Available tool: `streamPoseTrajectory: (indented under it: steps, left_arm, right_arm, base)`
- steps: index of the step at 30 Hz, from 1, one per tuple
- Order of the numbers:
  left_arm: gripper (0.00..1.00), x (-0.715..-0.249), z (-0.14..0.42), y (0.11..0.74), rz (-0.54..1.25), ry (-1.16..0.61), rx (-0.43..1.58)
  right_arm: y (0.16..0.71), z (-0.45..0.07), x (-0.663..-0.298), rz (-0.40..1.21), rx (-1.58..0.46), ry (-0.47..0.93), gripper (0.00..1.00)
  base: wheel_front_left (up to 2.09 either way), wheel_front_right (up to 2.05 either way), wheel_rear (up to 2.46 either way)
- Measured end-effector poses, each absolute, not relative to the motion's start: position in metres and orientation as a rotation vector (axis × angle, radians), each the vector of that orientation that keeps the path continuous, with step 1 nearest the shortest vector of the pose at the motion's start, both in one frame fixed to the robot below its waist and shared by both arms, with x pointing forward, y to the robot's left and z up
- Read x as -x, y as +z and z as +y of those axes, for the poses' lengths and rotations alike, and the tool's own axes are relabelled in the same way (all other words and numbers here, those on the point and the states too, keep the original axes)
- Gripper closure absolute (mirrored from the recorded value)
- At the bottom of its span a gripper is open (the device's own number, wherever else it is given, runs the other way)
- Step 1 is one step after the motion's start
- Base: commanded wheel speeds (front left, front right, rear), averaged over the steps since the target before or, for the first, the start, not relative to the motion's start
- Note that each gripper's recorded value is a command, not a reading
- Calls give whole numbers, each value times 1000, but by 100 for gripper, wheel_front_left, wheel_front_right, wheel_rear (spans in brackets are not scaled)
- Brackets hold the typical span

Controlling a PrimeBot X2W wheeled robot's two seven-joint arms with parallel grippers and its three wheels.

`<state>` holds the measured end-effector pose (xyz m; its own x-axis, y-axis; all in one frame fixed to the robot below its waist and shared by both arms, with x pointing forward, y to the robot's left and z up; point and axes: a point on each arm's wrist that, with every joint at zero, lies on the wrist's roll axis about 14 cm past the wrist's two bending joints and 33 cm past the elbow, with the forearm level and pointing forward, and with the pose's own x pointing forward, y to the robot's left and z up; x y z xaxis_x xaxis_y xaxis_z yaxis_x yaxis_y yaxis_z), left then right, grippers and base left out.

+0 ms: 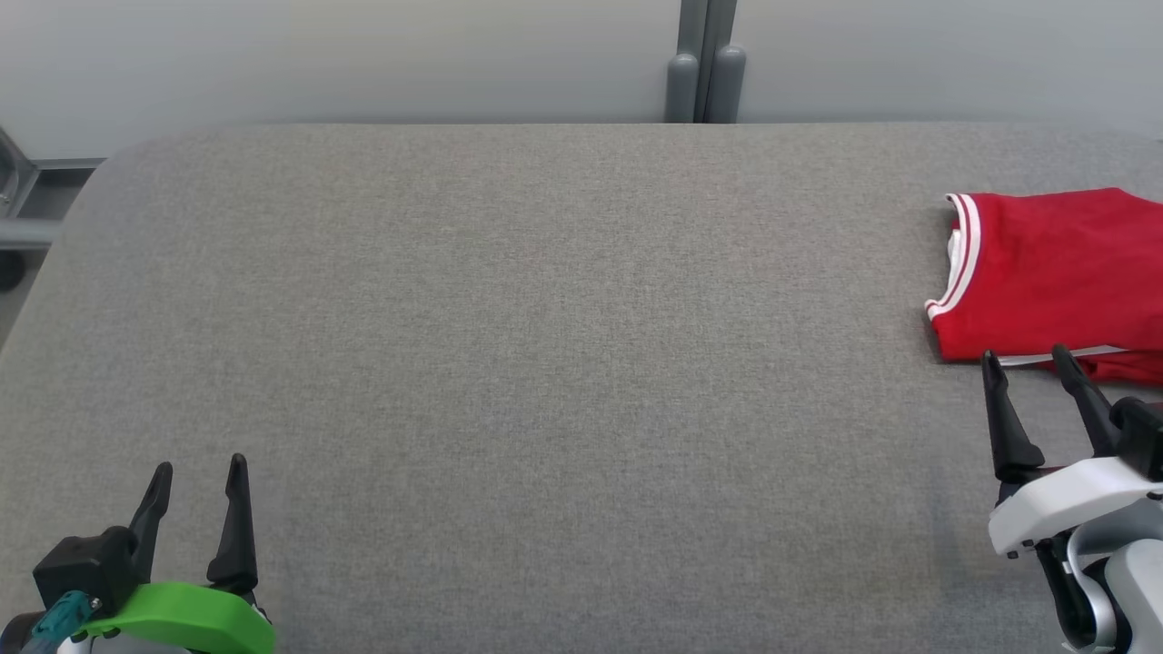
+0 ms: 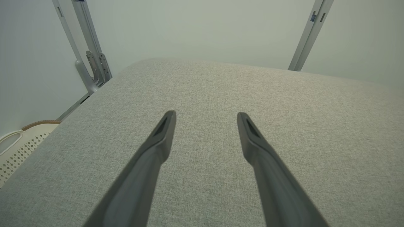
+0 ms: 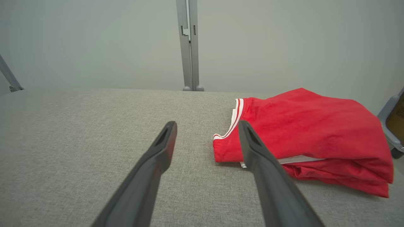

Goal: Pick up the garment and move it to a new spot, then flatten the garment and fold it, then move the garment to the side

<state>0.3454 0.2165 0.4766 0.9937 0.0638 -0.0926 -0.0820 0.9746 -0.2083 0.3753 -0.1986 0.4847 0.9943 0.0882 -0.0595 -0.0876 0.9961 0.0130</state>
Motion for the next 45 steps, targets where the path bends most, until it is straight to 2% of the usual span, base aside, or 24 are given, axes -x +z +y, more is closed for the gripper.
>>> streamPoseTrajectory:
  steps: [10, 23, 29, 36, 45]
  left_arm:
    - [0, -339, 219, 475, 80, 101, 232]
    - [0, -341, 224, 471, 84, 111, 229]
    - [0, -343, 221, 468, 92, 98, 228]
    - [0, -339, 223, 461, 115, 96, 222]
    - [0, -339, 221, 458, 122, 83, 221]
  right_arm:
    - [484, -173, -366, 56, -28, 161, 0]
    - [491, -178, -357, 33, -48, 187, 0]
    - [487, -192, -346, 48, -51, 168, 0]
    - [478, -219, -333, 76, -43, 86, 0]
    - [486, -232, -331, 46, -49, 47, 0]
  base:
    - [0, 0, 0]
    - [0, 0, 0]
    - [0, 0, 0]
    - [0, 0, 0]
    - [0, 0, 0]
